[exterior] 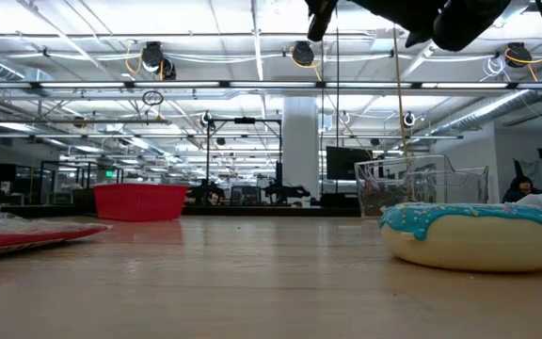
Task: Pick & Place Food Item
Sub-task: Put the top red popcorn bag into the transparent bin
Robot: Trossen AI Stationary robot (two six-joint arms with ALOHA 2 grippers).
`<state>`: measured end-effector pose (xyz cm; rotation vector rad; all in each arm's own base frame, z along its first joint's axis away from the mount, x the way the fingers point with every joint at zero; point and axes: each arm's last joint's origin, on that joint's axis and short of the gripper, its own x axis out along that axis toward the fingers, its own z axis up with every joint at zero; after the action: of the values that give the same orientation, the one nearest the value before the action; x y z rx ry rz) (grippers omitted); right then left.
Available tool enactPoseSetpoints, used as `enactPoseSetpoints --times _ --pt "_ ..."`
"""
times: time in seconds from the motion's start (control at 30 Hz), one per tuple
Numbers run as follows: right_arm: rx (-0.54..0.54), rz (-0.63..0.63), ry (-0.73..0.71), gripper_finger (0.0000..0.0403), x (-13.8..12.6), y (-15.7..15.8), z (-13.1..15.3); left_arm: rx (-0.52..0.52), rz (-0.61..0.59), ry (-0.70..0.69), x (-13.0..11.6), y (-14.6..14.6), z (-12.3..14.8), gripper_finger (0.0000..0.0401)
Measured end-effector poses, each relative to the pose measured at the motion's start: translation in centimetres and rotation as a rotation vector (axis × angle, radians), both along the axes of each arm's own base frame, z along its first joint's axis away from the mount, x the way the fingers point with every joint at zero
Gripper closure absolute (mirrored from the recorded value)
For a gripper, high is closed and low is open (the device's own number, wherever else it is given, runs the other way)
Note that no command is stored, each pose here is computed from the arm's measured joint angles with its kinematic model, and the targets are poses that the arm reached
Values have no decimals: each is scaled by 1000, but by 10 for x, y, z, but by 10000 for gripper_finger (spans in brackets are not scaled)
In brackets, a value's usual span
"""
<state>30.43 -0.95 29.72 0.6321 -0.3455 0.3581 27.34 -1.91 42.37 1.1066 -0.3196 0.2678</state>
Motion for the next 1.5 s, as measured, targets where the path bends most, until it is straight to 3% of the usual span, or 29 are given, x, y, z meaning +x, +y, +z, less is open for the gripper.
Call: enactPoseSetpoints --times 0.2,0.37,0.63,1.0,1.2,1.4,1.5 --pt "-23 33 -3 190 4 1 -5 -12 31 43 10 4 -9 401" --pt "-49 48 -1 270 6 3 -9 17 134 84 23 6 -20 401" --pt "-106 78 -23 387 5 5 -8 -10 187 98 24 6 -22 401" --pt "-172 83 45 395 7 3 -15 -318 422 153 23 2 -34 378" --pt "-183 60 160 394 10 -1 -26 -415 660 91 16 1 -31 317" --pt "-215 -80 328 394 5 -17 -33 -493 983 88 9 7 -37 256" --pt "-234 -161 430 394 -5 -27 -31 -516 1069 109 8 10 -47 239"
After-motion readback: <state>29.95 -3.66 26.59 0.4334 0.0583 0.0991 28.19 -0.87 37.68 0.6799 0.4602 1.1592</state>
